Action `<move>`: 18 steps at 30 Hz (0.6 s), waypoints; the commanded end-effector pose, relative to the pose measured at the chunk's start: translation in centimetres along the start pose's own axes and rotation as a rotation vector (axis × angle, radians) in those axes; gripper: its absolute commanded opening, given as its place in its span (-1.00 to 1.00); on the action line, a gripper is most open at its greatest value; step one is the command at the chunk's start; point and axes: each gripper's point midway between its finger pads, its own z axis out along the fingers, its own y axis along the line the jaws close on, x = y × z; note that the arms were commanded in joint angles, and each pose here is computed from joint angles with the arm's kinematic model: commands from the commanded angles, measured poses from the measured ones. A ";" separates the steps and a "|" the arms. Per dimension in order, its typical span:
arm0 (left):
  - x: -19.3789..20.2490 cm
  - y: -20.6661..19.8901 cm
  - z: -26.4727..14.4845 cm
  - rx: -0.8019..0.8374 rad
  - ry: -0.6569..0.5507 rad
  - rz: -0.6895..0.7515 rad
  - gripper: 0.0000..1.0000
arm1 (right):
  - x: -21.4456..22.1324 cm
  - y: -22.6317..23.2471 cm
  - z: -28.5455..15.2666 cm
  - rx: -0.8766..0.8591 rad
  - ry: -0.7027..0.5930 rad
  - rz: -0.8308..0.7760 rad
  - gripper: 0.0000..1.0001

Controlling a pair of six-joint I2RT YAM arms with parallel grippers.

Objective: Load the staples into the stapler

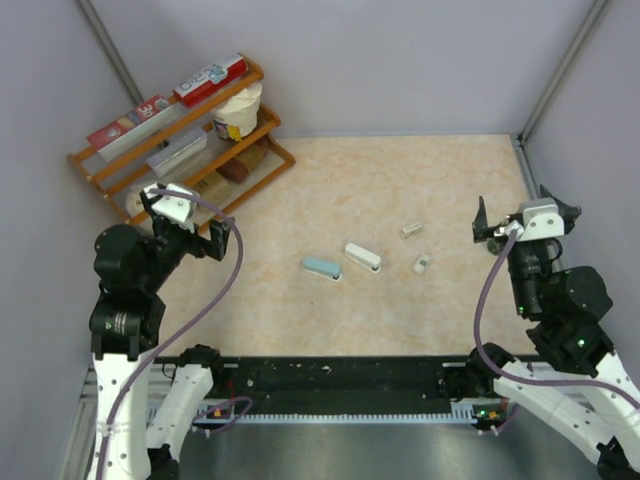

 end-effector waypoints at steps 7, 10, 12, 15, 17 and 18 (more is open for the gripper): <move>-6.7 -0.5 -2.6 0.006 -0.179 0.026 0.97 | -5.1 -0.5 -1.8 -0.141 -0.127 0.137 0.98; -6.1 -0.2 -2.3 -0.006 -0.176 0.016 0.97 | -5.0 0.3 -2.0 -0.161 -0.149 0.194 0.98; -6.0 0.2 -2.1 -0.022 -0.173 0.005 0.98 | -4.8 0.5 -1.8 -0.145 -0.167 0.214 0.98; -5.8 -0.2 -2.2 -0.006 -0.180 0.002 0.98 | -4.1 0.7 -1.7 -0.114 -0.196 0.235 0.98; -5.8 0.2 -2.3 -0.014 -0.174 0.003 0.98 | -3.6 0.9 -1.6 -0.104 -0.205 0.248 0.98; -5.9 0.2 -2.2 -0.011 -0.175 0.002 0.97 | -3.4 1.2 -1.6 -0.109 -0.209 0.249 0.98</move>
